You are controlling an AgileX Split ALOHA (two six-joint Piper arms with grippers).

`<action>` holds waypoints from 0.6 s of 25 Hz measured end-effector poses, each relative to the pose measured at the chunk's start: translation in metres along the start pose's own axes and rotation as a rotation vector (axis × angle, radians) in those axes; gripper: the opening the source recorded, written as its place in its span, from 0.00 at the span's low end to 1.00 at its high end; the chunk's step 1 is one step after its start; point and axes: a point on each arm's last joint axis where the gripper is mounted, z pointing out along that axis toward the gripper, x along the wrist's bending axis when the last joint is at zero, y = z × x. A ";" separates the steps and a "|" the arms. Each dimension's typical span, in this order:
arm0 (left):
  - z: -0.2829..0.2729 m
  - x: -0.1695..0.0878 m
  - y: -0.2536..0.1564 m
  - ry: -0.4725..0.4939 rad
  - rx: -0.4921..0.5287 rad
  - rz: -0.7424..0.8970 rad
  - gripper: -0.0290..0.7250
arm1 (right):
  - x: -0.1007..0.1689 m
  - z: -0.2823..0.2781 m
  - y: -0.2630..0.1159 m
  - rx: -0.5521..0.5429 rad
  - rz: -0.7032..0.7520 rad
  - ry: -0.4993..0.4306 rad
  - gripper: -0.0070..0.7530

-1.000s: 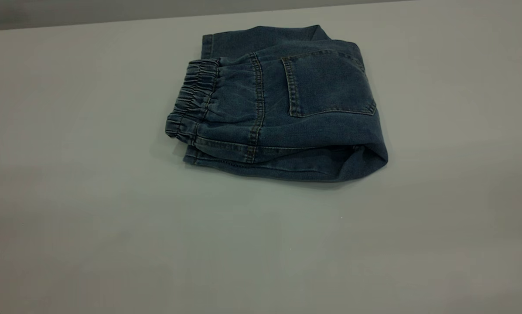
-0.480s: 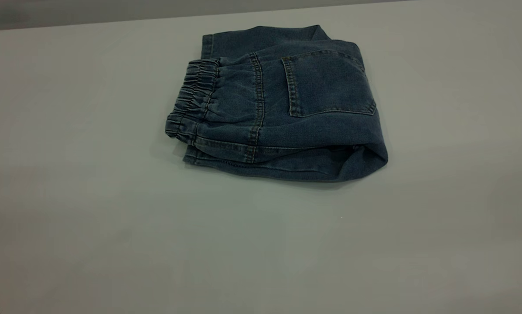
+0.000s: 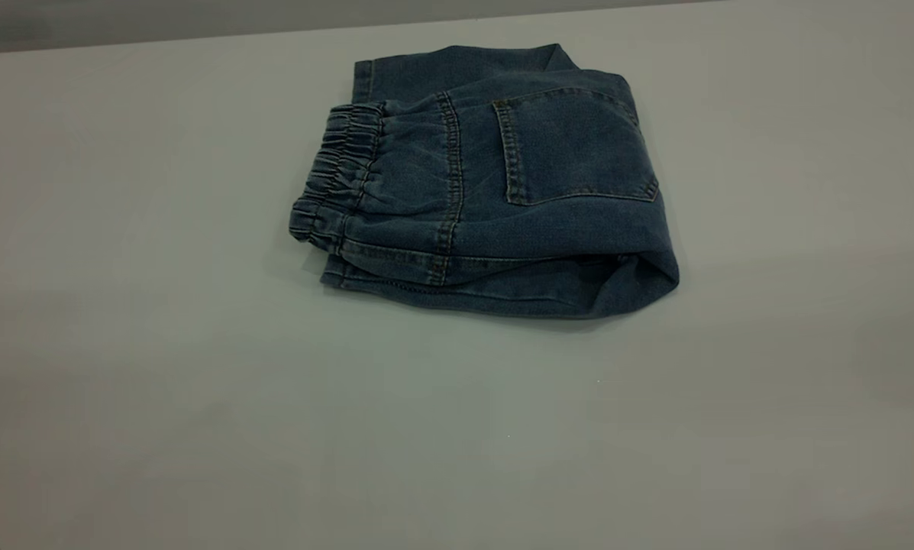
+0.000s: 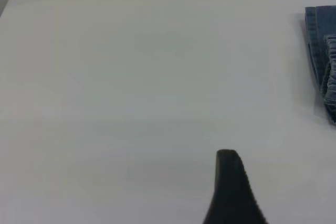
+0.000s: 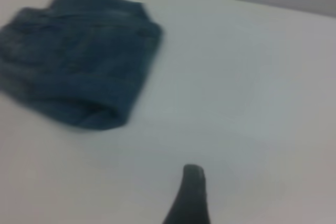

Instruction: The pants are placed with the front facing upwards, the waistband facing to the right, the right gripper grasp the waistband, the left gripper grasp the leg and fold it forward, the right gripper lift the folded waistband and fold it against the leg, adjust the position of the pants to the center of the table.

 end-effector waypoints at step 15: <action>0.000 0.000 0.000 0.000 -0.001 0.000 0.59 | -0.002 -0.007 -0.005 -0.047 0.067 -0.031 0.75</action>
